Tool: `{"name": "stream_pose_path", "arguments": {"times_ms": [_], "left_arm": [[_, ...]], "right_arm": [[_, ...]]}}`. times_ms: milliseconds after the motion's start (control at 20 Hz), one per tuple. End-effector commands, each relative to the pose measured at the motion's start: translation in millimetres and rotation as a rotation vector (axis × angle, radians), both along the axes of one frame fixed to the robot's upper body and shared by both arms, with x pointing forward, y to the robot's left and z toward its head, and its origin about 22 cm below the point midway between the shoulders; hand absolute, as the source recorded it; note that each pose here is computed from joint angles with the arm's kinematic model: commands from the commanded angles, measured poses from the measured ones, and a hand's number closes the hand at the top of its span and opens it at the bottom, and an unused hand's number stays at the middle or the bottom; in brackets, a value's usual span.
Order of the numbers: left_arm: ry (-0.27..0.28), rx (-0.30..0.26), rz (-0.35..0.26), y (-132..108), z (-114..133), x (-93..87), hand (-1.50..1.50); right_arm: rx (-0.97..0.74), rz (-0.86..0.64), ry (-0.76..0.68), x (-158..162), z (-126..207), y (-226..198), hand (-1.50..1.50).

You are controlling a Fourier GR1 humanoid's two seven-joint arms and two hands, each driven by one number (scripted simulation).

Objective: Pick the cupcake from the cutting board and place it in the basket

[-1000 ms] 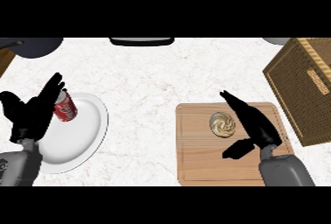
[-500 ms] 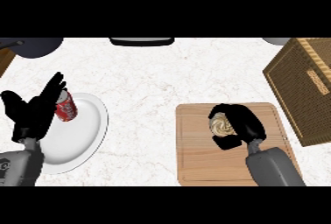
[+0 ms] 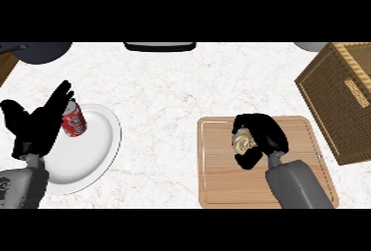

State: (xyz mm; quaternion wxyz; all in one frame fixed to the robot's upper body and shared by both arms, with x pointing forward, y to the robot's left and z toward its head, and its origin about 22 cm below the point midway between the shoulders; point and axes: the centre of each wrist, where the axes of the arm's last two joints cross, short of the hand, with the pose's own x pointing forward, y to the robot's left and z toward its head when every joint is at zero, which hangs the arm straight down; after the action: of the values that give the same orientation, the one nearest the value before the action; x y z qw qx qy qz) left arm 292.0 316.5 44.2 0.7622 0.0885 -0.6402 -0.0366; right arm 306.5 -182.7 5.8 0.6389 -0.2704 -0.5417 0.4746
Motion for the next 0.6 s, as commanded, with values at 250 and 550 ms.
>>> {"name": "stream_pose_path", "arguments": {"times_ms": [250, 550], "left_arm": [[-0.036, 0.002, -0.064, -14, 10, 9.8, 0.0], [-0.032, -0.009, -0.114, -32, 11, 19.9, 0.0]], "right_arm": [[0.105, -0.817, 0.009, 64, 46, 2, 1.5], [0.303, -1.019, -0.318, 101, 112, 35, 1.5]]}}
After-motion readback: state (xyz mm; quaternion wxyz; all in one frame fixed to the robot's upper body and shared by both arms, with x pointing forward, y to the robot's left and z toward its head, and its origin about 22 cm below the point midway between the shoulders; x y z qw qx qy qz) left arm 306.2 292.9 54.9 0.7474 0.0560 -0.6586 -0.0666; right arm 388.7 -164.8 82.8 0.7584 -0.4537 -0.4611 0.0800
